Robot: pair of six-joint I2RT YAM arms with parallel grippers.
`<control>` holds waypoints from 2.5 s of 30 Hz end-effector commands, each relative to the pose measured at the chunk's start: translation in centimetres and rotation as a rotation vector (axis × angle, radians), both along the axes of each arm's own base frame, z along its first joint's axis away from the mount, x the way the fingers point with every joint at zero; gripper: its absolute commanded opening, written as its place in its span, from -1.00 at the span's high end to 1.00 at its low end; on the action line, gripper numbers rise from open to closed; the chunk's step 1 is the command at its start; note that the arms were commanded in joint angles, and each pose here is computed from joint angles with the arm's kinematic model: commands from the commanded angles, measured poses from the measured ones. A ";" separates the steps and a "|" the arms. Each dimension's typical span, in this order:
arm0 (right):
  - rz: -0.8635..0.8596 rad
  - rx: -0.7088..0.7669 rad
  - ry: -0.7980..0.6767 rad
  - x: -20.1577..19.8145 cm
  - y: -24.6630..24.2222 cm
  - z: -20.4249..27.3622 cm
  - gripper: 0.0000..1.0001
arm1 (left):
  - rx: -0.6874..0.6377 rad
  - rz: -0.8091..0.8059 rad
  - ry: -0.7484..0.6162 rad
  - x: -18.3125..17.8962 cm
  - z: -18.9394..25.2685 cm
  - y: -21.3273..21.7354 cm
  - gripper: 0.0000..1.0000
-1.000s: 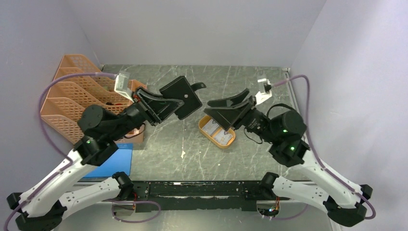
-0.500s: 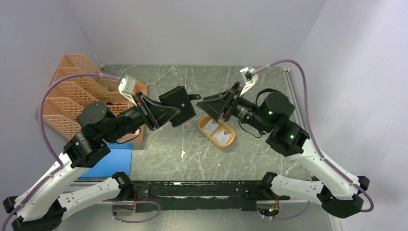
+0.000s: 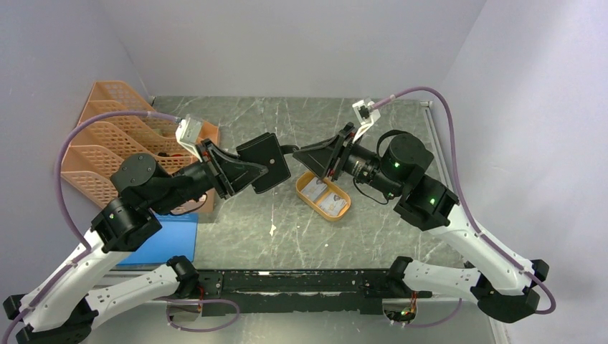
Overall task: Put the credit cards into the card holder
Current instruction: Close the card holder at the center of the board.
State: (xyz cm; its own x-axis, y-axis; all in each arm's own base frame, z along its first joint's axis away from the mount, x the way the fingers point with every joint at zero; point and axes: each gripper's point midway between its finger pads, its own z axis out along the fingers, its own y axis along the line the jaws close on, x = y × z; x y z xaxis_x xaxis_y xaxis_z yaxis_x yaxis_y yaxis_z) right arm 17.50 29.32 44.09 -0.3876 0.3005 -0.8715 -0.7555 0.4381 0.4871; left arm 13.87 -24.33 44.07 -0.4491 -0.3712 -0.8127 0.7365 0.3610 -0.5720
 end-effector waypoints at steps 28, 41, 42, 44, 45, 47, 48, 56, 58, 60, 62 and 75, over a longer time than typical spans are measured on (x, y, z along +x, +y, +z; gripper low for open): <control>0.067 0.060 -0.079 -1.4 0.1 2.6 0.72 | -0.057 -0.074 -0.080 -2.3 2.4 0.8 0.90; 0.184 0.061 -0.098 -3.6 0.4 4.0 1.00 | 0.012 0.006 -0.093 -0.8 2.0 1.3 0.90; 0.197 0.050 -0.096 -3.7 0.6 4.0 1.00 | 0.024 0.021 -0.094 -0.5 2.0 1.3 0.90; 0.219 0.027 -0.093 -3.9 0.9 3.8 1.00 | 0.054 0.048 -0.095 0.2 1.8 1.3 0.90; 0.226 0.024 -0.095 -4.0 1.0 3.8 1.00 | 0.066 0.059 -0.093 0.5 1.7 1.3 0.90; 0.227 0.014 -0.090 -3.9 1.1 3.6 1.00 | 0.077 0.064 -0.092 0.8 1.6 1.1 0.90; 0.224 0.007 -0.086 -3.8 1.2 3.5 1.00 | 0.075 0.063 -0.095 0.8 1.7 1.0 0.90; 0.231 -0.079 -0.060 -2.8 2.4 2.3 1.00 | 0.110 0.078 -0.095 1.7 1.9 0.5 0.90; 0.227 -0.110 -0.046 -2.4 2.7 1.7 1.00 | 0.113 0.079 -0.098 1.8 2.1 0.5 0.90; 0.223 -0.128 -0.042 -2.0 3.0 1.4 1.00 | 0.114 0.082 -0.101 1.9 2.2 0.5 0.90; 0.214 -0.147 -0.030 -1.7 3.2 1.0 1.00 | 0.117 0.085 -0.104 1.9 2.2 0.5 0.90; 0.209 -0.222 -0.002 -0.6 4.3 -0.8 1.00 | 0.131 0.076 -0.110 2.0 2.2 0.2 0.90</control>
